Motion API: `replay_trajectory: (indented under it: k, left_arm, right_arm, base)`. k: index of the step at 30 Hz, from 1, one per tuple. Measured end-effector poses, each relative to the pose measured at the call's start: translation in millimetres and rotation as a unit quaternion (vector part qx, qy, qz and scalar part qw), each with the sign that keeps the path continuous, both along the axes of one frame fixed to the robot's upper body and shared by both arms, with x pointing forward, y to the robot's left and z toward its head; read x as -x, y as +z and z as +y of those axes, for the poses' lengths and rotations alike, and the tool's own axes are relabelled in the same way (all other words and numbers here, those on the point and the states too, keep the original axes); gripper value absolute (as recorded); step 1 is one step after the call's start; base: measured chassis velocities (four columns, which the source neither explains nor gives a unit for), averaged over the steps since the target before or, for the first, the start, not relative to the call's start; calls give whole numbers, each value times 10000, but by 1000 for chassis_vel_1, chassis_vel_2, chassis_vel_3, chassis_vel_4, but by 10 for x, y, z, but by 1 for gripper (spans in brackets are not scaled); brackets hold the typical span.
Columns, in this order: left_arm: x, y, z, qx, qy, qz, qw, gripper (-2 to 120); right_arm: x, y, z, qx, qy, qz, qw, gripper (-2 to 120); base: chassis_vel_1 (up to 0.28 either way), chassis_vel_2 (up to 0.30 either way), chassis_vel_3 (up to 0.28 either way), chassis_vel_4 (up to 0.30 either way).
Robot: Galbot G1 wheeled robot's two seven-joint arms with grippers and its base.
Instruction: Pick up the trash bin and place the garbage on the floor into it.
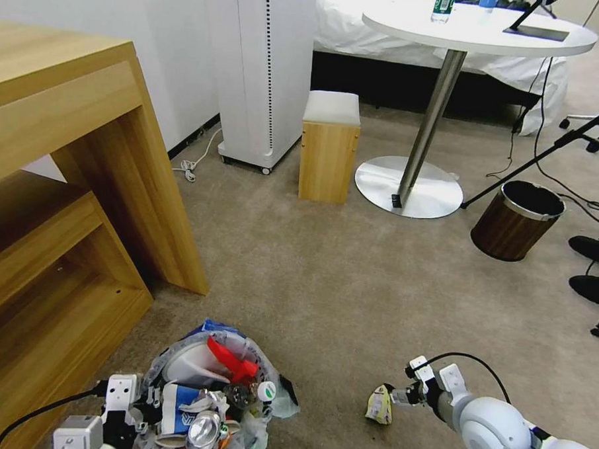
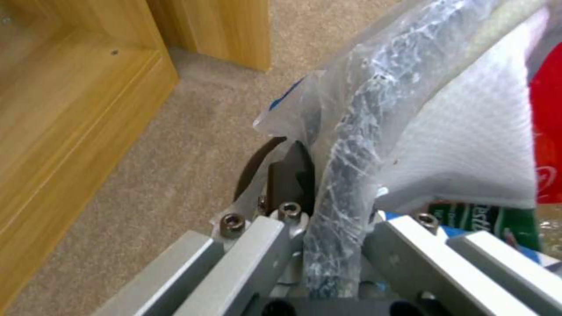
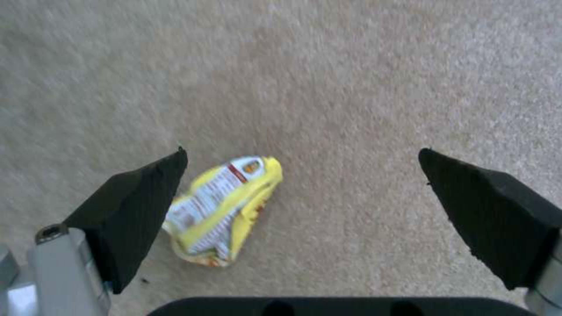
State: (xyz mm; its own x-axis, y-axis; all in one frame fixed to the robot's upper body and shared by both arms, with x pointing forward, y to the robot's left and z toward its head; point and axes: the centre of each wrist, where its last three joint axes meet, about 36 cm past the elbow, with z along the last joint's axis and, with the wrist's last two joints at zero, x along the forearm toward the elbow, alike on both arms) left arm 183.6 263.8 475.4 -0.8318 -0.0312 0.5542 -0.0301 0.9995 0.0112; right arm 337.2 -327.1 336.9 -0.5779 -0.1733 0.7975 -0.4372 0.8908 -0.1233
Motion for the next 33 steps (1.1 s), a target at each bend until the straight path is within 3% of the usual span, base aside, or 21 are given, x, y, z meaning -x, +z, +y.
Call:
replay_trajectory:
  k: [14, 33]
  left_arm:
    - [97, -234, -54, -98, -65, 200, 9997, 0]
    - [94, -250, -32, -114, -67, 104, 9999, 0]
  right_arm:
    - [55, -617, -117, 208, 233, -65, 9995, 100]
    - [162, -1107, 48, 57, 352, 73, 9993, 100]
  base:
    - [0, 0, 0, 0]
    - [0, 0, 0, 0]
